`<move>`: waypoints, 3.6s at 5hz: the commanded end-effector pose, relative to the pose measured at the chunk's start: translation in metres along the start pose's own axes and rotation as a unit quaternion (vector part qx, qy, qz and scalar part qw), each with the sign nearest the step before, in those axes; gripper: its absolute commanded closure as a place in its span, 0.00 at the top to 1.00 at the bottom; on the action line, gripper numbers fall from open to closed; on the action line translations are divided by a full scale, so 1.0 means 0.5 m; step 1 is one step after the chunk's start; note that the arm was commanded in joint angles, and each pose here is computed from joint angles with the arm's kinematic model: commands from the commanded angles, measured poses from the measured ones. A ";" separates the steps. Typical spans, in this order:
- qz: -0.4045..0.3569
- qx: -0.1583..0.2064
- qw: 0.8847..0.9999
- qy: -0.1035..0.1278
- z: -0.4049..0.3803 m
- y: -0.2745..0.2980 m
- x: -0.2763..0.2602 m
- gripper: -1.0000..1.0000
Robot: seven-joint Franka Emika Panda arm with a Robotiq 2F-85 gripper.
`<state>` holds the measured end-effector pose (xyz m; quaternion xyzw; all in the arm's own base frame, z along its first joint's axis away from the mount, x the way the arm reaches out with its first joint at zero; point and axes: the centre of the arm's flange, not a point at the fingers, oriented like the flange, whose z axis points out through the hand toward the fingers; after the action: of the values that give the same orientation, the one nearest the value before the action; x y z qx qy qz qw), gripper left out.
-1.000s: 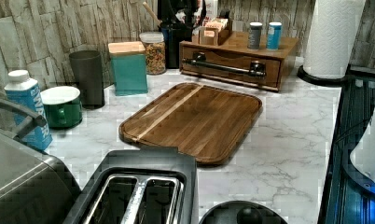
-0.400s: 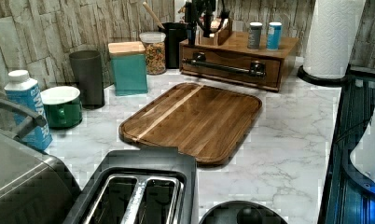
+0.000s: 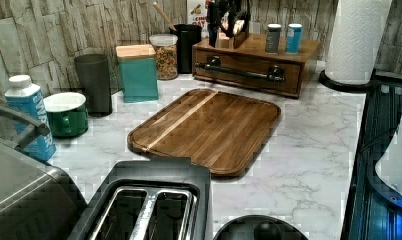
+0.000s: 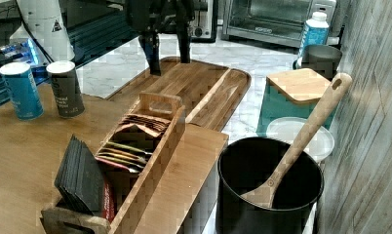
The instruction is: Open the drawer.
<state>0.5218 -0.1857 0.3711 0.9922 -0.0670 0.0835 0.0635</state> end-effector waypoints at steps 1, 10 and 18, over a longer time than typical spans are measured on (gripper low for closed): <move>-0.084 -0.009 0.996 -0.015 0.069 -0.013 0.027 1.00; -0.004 -0.034 0.997 -0.070 0.279 -0.036 -0.058 1.00; -0.119 0.107 0.985 -0.064 0.179 -0.535 -0.166 1.00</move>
<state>0.5105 -0.0875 0.2379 0.9964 -0.0747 0.0364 -0.0180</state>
